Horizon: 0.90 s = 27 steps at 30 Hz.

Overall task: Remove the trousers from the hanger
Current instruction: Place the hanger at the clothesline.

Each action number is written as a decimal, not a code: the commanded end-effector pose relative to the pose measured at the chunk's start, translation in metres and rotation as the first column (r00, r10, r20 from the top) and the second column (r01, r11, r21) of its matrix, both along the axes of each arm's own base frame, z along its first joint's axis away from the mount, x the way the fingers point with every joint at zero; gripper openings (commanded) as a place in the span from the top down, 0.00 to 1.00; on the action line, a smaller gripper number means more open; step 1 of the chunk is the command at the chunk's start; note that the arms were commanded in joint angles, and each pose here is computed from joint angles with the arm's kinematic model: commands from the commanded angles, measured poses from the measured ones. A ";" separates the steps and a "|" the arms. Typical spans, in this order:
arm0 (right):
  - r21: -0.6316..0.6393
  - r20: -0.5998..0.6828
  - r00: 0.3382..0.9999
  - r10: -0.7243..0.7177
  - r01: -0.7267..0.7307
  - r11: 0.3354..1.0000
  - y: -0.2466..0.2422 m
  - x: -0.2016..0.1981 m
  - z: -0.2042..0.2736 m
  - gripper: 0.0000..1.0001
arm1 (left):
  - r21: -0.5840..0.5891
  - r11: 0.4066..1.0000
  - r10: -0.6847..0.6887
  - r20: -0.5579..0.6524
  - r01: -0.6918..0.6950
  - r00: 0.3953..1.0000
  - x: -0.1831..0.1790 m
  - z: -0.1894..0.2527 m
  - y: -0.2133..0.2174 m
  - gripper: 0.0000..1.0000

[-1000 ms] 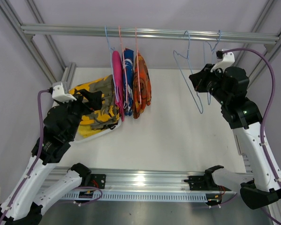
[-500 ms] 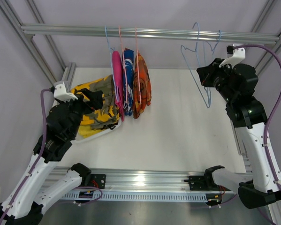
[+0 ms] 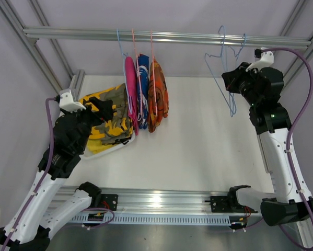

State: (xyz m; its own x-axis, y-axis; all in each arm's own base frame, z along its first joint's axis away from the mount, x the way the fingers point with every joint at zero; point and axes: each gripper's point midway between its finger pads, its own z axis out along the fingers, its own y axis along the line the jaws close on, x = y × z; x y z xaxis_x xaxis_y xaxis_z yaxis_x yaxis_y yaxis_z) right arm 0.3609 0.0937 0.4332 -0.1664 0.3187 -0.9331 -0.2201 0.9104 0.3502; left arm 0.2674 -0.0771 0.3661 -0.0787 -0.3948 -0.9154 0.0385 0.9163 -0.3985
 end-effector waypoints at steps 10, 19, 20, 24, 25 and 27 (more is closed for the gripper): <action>0.061 -0.001 0.999 0.047 -0.047 0.997 0.006 0.000 -0.035 1.00 | -0.003 1.000 -0.031 0.011 0.031 0.999 0.003 0.001 -0.005 0.00; 0.058 0.005 0.997 0.080 -0.080 0.995 0.008 -0.019 -0.039 0.49 | 0.000 0.999 -0.039 0.008 0.039 0.999 0.003 0.001 -0.006 0.01; 0.055 0.010 0.997 0.075 -0.076 0.996 0.007 -0.021 -0.036 0.46 | -0.001 0.999 -0.036 0.009 0.036 0.999 0.004 0.001 -0.005 0.01; 0.040 0.033 0.997 0.069 -0.070 0.997 0.003 -0.037 -0.019 0.32 | 0.000 0.999 -0.036 0.008 0.036 0.999 0.003 0.000 -0.005 0.00; 0.036 0.040 0.997 0.069 -0.071 0.997 0.002 -0.040 -0.015 0.31 | 0.000 0.999 -0.037 0.008 0.037 0.999 0.004 0.000 -0.006 0.01; 0.029 0.066 0.995 0.070 -0.072 0.997 0.000 -0.051 0.000 0.30 | 0.001 0.999 -0.037 0.008 0.037 0.999 0.004 0.000 -0.006 0.01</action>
